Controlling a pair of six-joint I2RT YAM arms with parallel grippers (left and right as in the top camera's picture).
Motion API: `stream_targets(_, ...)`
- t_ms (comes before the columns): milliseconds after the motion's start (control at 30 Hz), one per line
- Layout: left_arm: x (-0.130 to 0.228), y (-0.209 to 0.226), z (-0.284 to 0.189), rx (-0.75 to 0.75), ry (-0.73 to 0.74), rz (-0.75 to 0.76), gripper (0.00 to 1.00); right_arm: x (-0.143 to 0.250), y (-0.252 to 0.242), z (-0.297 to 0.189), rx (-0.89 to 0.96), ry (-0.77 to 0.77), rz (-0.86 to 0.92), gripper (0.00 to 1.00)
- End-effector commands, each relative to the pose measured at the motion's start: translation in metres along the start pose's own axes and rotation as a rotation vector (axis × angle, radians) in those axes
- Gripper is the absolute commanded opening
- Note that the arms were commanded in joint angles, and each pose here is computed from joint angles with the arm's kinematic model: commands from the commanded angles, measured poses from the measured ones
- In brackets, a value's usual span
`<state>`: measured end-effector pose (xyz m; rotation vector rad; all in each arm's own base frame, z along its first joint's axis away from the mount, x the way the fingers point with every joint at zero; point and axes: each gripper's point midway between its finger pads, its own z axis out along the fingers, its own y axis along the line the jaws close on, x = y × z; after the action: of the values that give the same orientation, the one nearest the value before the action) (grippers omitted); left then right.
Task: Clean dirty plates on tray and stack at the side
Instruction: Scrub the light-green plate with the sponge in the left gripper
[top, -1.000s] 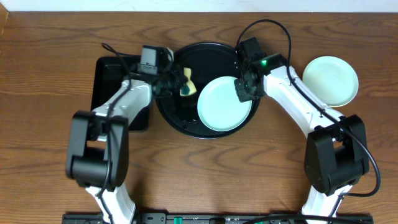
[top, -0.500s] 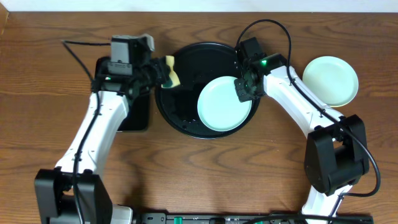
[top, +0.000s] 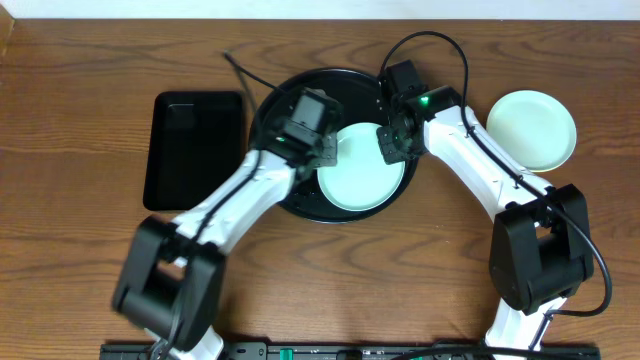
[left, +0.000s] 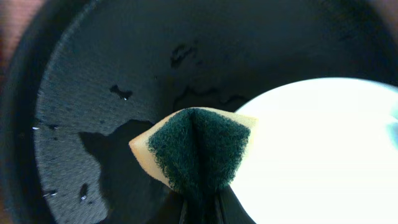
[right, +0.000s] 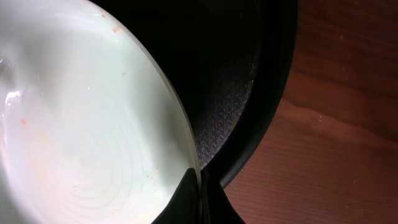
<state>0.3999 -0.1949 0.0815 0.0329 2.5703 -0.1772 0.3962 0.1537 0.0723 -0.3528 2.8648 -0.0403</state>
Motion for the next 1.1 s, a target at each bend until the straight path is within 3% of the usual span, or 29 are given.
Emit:
stream_targets(0, 0.009, 0.014, 0.02, -0.135, -0.022, 0.002, 0.08, 0.002, -0.005, 0.0, 0.005, 0.005, 0.02, 0.01)
stream_targets(267, 0.009, 0.02, 0.034, -0.245, -0.076, 0.038, 0.08, 0.002, -0.005, 0.0, 0.006, 0.005, 0.02, 0.01)
stream_targets(533, -0.002, 0.018, 0.033, -0.249, -0.126, 0.025, 0.07, 0.002, -0.005, 0.0, 0.005, 0.007, 0.02, 0.01)
stream_targets(833, -0.052, 0.039, 0.0, -0.423, -0.339, 0.053, 0.08, 0.002, -0.005, 0.0, 0.006, 0.007, 0.02, 0.01)
stream_targets(933, -0.063, 0.034, -0.02, -0.381, -0.366, 0.043, 0.08, 0.001, -0.005, 0.0, 0.005, 0.004, 0.02, 0.01)
stream_targets(1067, -0.044, 0.004, -0.022, -0.166, -0.246, 0.034, 0.08, 0.001, -0.005, 0.0, 0.005, 0.003, 0.02, 0.01)
